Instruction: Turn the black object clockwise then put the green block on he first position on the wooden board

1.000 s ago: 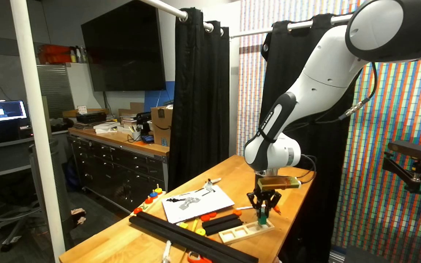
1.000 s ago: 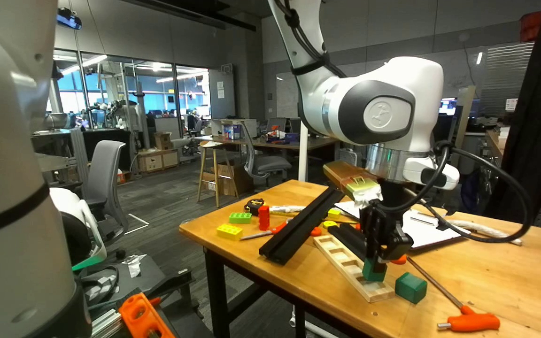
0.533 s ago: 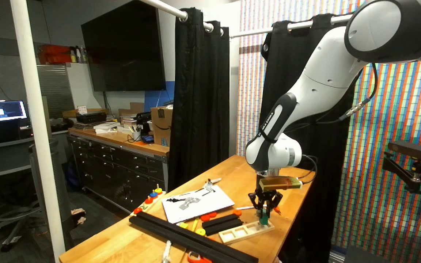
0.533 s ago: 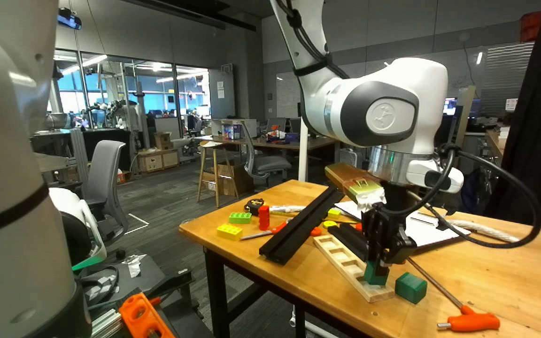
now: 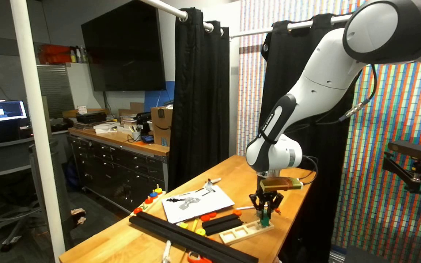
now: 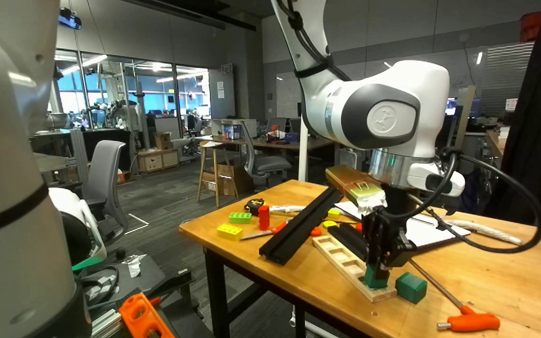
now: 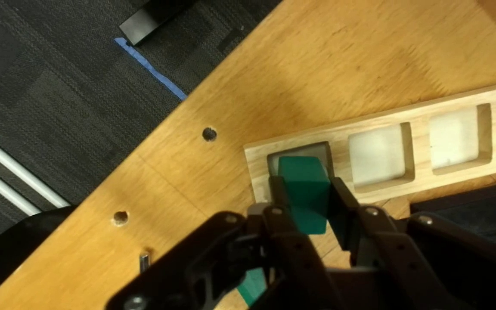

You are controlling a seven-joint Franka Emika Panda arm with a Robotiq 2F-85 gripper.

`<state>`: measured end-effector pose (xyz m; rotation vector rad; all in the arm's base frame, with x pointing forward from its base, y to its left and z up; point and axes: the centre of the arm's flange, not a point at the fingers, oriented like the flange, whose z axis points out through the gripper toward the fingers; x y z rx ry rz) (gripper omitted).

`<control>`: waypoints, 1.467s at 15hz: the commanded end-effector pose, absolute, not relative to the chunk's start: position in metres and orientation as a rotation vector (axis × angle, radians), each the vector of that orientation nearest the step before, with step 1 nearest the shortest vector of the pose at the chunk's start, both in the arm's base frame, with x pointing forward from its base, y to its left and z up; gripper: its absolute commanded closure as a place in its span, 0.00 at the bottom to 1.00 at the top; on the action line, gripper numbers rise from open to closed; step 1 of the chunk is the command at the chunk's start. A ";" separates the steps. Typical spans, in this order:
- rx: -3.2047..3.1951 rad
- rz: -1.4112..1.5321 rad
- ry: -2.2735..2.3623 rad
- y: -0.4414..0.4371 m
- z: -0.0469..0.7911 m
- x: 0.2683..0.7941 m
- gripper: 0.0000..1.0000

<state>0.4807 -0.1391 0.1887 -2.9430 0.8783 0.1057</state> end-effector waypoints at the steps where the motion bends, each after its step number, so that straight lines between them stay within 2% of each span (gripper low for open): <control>1: -2.930 0.091 0.865 -0.142 0.185 0.485 0.82; 5: -2.924 0.103 0.874 -0.142 0.182 0.483 0.81; 6: -2.921 0.108 0.882 -0.142 0.181 0.484 0.47; 7: -2.922 0.110 0.882 -0.142 0.181 0.484 0.46; 13: -2.923 0.101 0.891 -0.140 0.188 0.481 0.02; 18: -2.929 0.022 0.893 -0.131 0.244 0.465 0.00; 22: -2.943 -0.050 0.793 -0.114 0.306 0.430 0.00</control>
